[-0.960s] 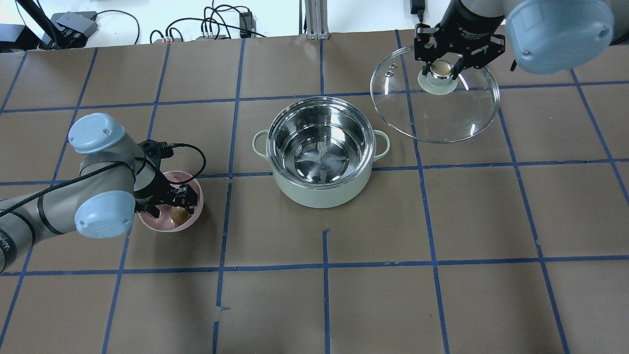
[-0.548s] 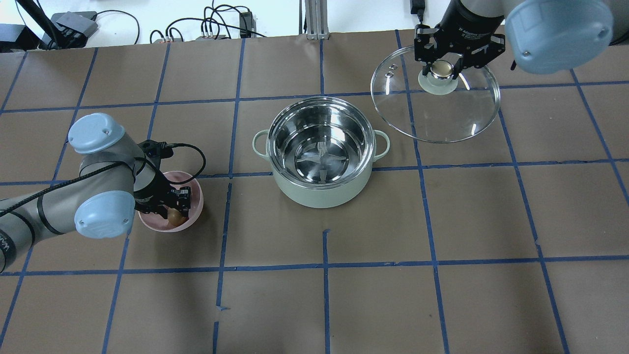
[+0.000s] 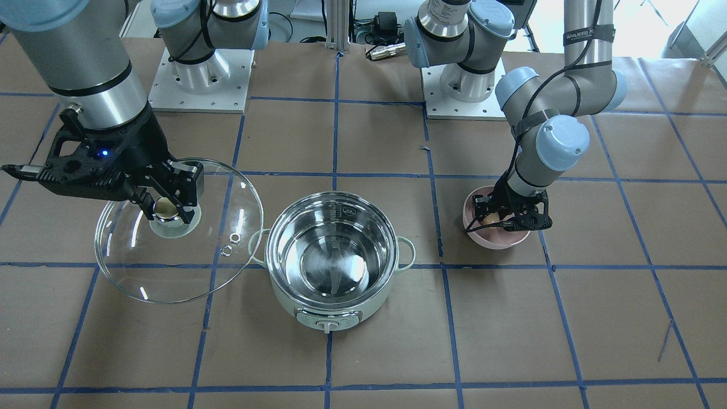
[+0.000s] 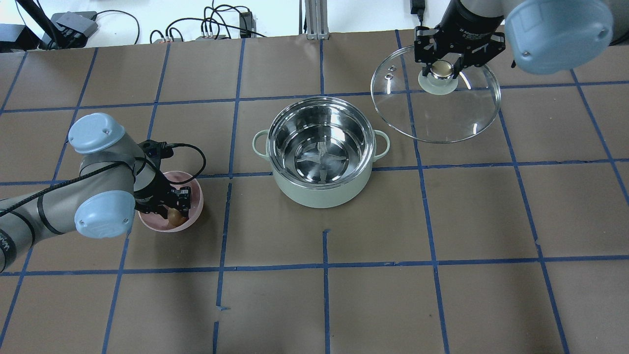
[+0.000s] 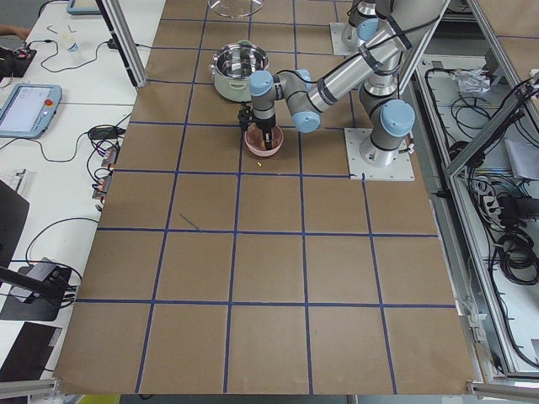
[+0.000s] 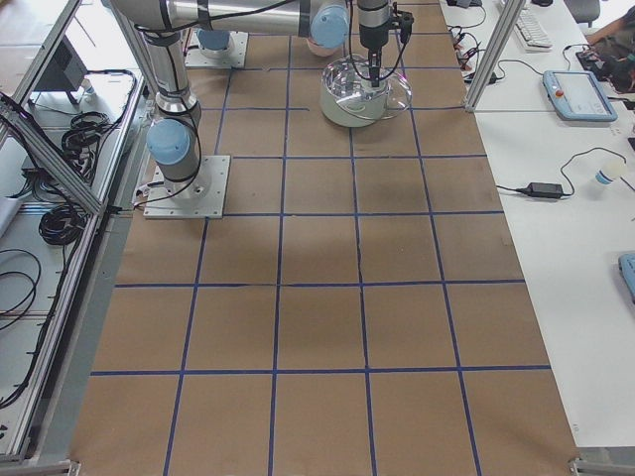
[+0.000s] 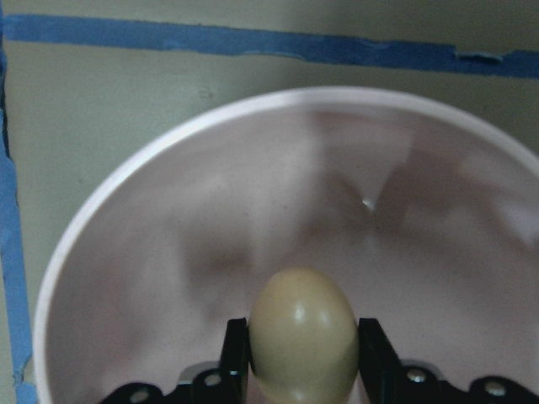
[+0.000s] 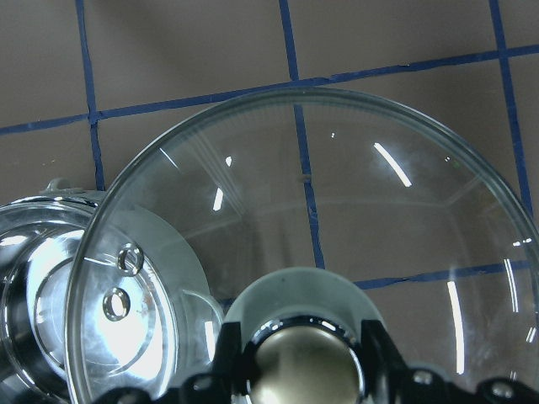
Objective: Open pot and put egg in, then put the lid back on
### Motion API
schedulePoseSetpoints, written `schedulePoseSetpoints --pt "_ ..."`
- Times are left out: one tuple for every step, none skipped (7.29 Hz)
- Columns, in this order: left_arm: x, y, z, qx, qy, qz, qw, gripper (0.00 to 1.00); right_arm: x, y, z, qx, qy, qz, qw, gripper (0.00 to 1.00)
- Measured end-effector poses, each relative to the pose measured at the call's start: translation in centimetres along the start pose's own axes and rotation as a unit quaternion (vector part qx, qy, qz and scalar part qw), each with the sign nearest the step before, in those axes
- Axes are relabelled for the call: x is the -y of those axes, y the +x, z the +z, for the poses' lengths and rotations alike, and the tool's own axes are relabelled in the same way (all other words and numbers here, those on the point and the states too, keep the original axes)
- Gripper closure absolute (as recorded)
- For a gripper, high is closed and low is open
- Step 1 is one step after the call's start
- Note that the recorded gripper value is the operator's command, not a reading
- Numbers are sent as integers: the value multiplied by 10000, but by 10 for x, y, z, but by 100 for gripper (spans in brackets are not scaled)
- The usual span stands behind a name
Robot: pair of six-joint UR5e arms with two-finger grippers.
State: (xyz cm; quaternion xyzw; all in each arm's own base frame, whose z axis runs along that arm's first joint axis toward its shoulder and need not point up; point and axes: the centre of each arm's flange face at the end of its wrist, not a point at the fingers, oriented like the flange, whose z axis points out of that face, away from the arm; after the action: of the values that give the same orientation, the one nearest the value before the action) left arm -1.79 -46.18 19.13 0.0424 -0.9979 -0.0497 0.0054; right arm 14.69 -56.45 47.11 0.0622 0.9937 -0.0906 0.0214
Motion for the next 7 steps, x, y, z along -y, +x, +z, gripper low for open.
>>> schedulePoseSetpoints --pt "1 0 -2 6 17 2 10000 87 0 0 0 5 0 -8 10000 60" --pt "6 -1 -8 13 36 5 10000 87 0 0 0 13 1 -9 10000 60" --pt "15 0 -23 11 -7 -10 10000 87 0 0 0 22 3 -8 10000 60" --pt "26 7 -50 10 -90 -31 10000 87 0 0 0 26 5 -10 10000 60" --pt "34 21 -80 25 -123 -11 9999 87 0 0 0 26 4 -12 10000 60" --pt "40 43 -108 40 -67 35 10000 87 0 0 0 25 1 -14 10000 60" --pt "43 74 -128 43 58 73 9999 87 0 0 0 26 0 -14 10000 60"
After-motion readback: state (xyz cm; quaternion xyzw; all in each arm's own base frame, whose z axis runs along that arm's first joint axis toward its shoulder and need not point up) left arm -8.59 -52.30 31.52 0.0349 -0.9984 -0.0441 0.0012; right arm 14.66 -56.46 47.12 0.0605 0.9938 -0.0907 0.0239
